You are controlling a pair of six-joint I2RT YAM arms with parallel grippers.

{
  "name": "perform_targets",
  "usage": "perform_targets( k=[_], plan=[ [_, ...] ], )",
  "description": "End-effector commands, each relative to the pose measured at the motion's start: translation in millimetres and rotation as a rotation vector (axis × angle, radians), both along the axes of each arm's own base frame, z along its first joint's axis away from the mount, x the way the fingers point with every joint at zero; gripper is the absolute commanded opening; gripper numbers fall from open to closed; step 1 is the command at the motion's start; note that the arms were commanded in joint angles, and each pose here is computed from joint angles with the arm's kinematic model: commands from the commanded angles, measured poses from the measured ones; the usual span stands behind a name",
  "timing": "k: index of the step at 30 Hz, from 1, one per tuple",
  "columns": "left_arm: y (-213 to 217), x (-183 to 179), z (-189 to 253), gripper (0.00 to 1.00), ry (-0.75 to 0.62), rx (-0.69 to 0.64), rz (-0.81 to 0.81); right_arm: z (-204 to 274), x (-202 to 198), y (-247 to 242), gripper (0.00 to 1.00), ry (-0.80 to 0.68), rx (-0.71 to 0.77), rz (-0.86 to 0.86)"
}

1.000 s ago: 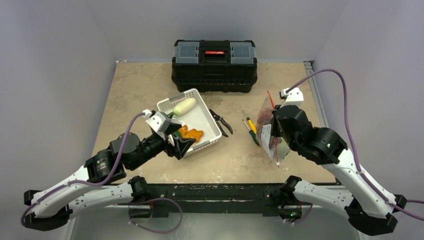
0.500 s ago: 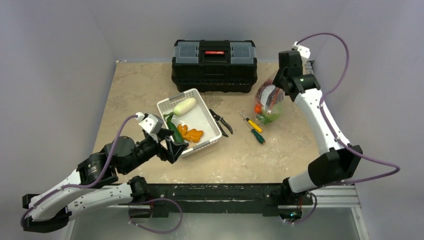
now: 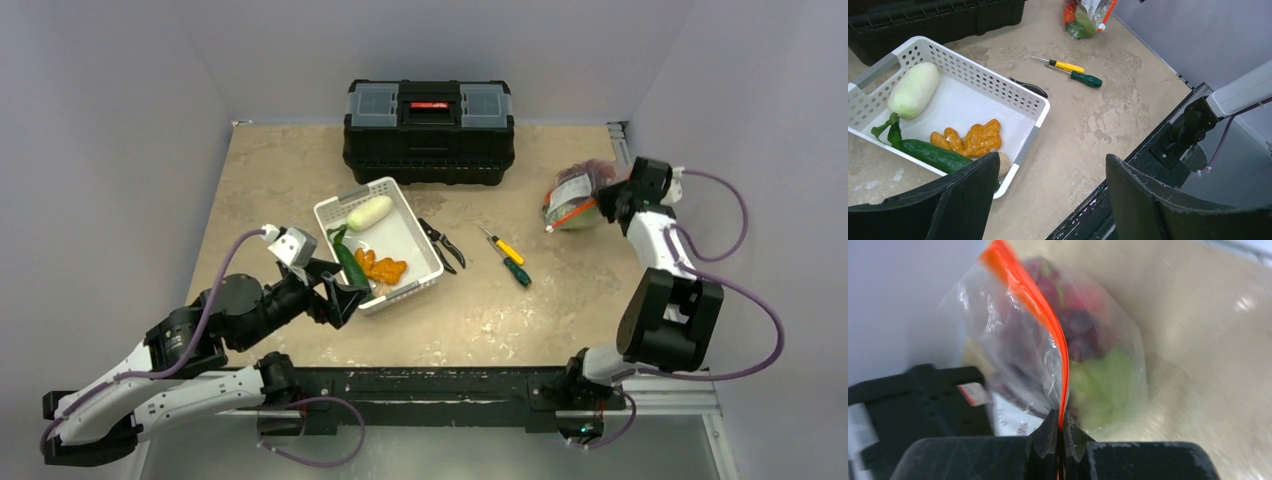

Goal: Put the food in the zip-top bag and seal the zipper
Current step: Place the zipper food storage bag at the center of the board.

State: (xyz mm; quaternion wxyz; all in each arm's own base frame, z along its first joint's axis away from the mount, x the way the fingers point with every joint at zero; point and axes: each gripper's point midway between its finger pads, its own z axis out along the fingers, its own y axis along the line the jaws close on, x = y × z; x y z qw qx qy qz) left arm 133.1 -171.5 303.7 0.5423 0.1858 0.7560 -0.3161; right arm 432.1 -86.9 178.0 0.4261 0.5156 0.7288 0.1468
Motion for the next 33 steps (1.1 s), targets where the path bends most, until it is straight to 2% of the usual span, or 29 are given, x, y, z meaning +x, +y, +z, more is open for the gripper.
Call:
perform_targets(
  k=[1,5,7,10,16,18,19,24,26,28,32,33],
  plan=[
    [-6,-2,5,0.77,0.010,-0.044,-0.015,10,-28,-6,0.00,-0.126,0.043,-0.113],
    [-8,-3,4,0.77,0.011,-0.039,-0.025,-21,-70,-36,0.00,-0.021,-0.053,-0.249],
    [-9,-3,4,0.77,0.014,-0.040,-0.030,-25,-88,-49,0.05,0.019,-0.131,-0.301],
    [-10,-5,3,0.77,0.016,-0.039,-0.040,-34,-111,-55,0.06,0.081,-0.186,-0.332],
    [-12,-9,0,0.77,0.024,-0.036,-0.070,-78,-160,-26,0.11,0.168,-0.110,-0.298],
    [-13,-12,-1,0.77,0.030,-0.035,-0.082,-82,-178,-17,0.15,0.176,-0.084,-0.295],
    [-13,-13,-2,0.77,0.034,-0.033,-0.088,-81,-186,-15,0.20,0.178,-0.083,-0.306],
    [-11,-19,-4,0.77,0.055,-0.023,-0.108,-49,-218,-19,0.58,0.144,-0.161,-0.357],
    [-7,-20,-2,0.78,0.060,-0.021,-0.102,-38,-229,-21,0.70,0.184,-0.188,-0.362],
    [-1,-20,2,0.78,0.059,-0.021,-0.088,-21,-228,-18,0.77,0.181,-0.212,-0.305],
    [16,-19,16,0.78,0.035,-0.042,-0.045,38,-199,5,0.99,0.002,-0.274,-0.070],
    [21,-19,20,0.78,0.026,-0.046,-0.029,49,-195,9,0.99,-0.016,-0.279,-0.037]
  ],
)
